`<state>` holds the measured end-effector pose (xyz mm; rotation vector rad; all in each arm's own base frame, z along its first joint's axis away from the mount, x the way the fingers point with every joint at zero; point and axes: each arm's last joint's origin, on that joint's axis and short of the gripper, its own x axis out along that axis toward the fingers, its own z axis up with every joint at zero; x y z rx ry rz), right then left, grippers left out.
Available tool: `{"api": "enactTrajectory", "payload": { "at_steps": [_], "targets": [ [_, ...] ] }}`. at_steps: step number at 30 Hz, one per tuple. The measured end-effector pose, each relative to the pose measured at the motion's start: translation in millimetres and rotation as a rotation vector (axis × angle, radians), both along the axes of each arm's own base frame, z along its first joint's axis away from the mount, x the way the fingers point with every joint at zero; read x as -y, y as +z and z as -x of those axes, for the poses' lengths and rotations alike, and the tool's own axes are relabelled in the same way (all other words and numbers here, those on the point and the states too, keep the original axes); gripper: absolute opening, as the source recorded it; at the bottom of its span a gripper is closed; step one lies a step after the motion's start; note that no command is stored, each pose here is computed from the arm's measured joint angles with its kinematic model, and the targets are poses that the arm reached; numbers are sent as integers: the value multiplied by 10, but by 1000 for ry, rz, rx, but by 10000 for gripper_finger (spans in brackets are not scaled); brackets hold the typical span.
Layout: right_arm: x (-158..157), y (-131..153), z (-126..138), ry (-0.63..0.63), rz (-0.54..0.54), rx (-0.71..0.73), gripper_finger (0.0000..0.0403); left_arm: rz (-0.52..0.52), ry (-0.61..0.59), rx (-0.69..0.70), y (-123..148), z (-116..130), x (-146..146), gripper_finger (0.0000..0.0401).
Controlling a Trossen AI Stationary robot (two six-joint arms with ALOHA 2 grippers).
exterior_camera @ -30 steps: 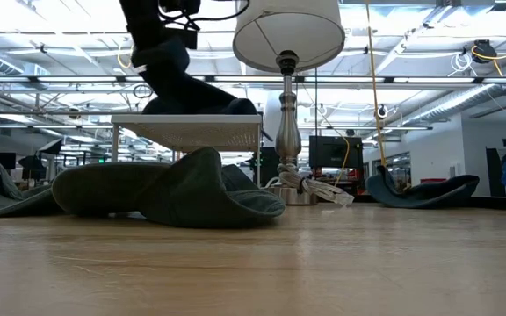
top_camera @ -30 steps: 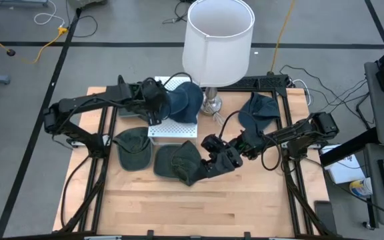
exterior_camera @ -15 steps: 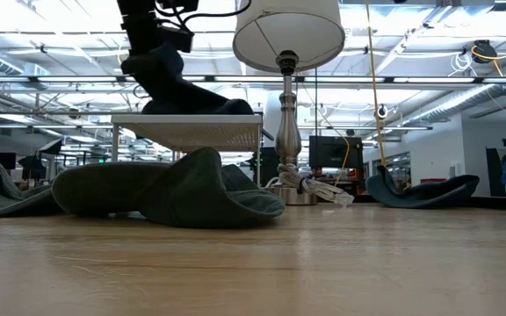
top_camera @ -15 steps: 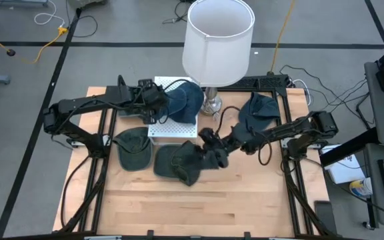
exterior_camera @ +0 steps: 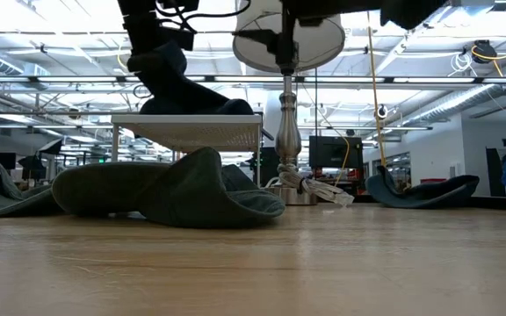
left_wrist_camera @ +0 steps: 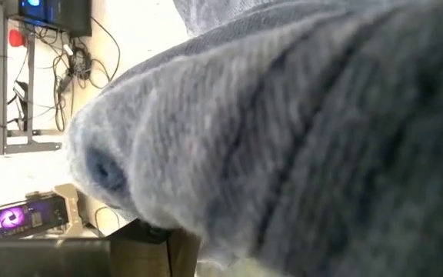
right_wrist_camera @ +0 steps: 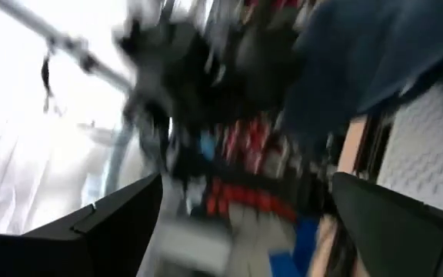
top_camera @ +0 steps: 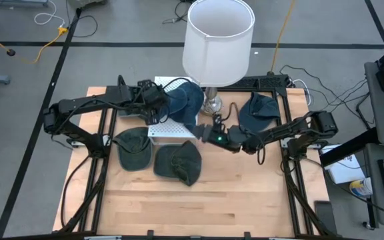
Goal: Pick & Place hat
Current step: Stack the bottom blue cap on the blue cap on the shelf
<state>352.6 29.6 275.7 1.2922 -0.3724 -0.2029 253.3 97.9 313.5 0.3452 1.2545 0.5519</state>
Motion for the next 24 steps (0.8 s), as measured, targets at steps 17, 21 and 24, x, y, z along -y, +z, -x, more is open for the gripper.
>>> {"api": "enactTrajectory", "payload": {
  "at_steps": [17,21,24],
  "targets": [
    [255,-167,-211,-280,-150,-45,368,13,-19,124,43,-94,-16,204],
    [251,-247,-420,-273,-166,-46,352,15,-22,125,42,-94,-15,194],
    [276,-266,-561,-277,-177,-29,342,15,-22,126,43,-96,-16,187]
  ]
}}
